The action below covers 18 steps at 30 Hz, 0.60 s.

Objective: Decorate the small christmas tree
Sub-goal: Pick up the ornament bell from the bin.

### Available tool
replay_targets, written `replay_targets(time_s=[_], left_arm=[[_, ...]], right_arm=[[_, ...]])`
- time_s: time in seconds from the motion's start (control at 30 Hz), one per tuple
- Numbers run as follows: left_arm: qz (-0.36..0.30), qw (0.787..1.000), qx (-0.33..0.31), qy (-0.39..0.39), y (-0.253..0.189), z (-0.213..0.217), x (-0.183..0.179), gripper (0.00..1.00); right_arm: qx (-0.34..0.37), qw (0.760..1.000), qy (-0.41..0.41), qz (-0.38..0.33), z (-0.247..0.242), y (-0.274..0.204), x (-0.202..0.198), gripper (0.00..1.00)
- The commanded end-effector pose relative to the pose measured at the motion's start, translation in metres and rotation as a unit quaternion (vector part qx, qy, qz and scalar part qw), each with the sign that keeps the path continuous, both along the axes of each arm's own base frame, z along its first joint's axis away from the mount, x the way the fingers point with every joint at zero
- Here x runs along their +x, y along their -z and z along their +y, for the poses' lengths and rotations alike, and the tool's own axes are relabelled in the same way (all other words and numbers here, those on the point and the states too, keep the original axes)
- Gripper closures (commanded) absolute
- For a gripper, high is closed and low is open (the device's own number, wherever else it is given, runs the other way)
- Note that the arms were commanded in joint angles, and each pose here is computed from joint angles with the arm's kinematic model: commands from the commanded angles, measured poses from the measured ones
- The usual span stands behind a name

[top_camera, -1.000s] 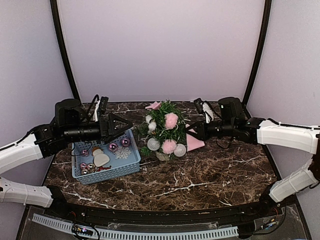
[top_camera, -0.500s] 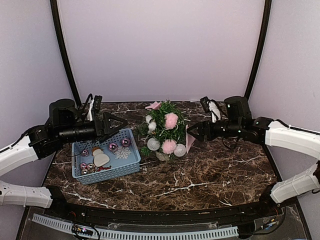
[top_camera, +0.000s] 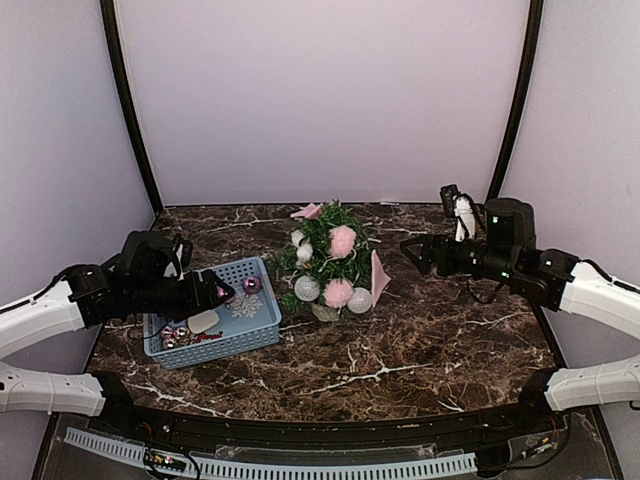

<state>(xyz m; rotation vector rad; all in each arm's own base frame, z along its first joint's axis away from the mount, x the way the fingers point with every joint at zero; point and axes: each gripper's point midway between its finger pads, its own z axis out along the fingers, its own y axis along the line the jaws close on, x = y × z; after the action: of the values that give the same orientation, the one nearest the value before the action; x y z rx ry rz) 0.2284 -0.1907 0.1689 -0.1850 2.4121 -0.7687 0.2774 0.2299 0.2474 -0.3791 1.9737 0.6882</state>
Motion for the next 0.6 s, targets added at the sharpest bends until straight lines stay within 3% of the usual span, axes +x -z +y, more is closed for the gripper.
replay_targets(time_s=[0.0,0.33,0.57], left_arm=[[0.064,0.995,0.056,-0.056,0.054,0.037,-0.007,0.27],[0.089,0.986,0.082,-0.118,0.094,0.078,0.006,0.41],[0.116,0.976,0.132,-0.130,0.110,0.095,0.005,0.42]], right_arm=[[0.030,0.999,0.041,-0.020,-0.009,-0.013,0.010,0.12],[0.036,0.998,0.047,-0.013,-0.007,-0.007,0.014,0.12],[0.037,0.998,0.059,-0.007,-0.011,-0.003,0.016,0.12]])
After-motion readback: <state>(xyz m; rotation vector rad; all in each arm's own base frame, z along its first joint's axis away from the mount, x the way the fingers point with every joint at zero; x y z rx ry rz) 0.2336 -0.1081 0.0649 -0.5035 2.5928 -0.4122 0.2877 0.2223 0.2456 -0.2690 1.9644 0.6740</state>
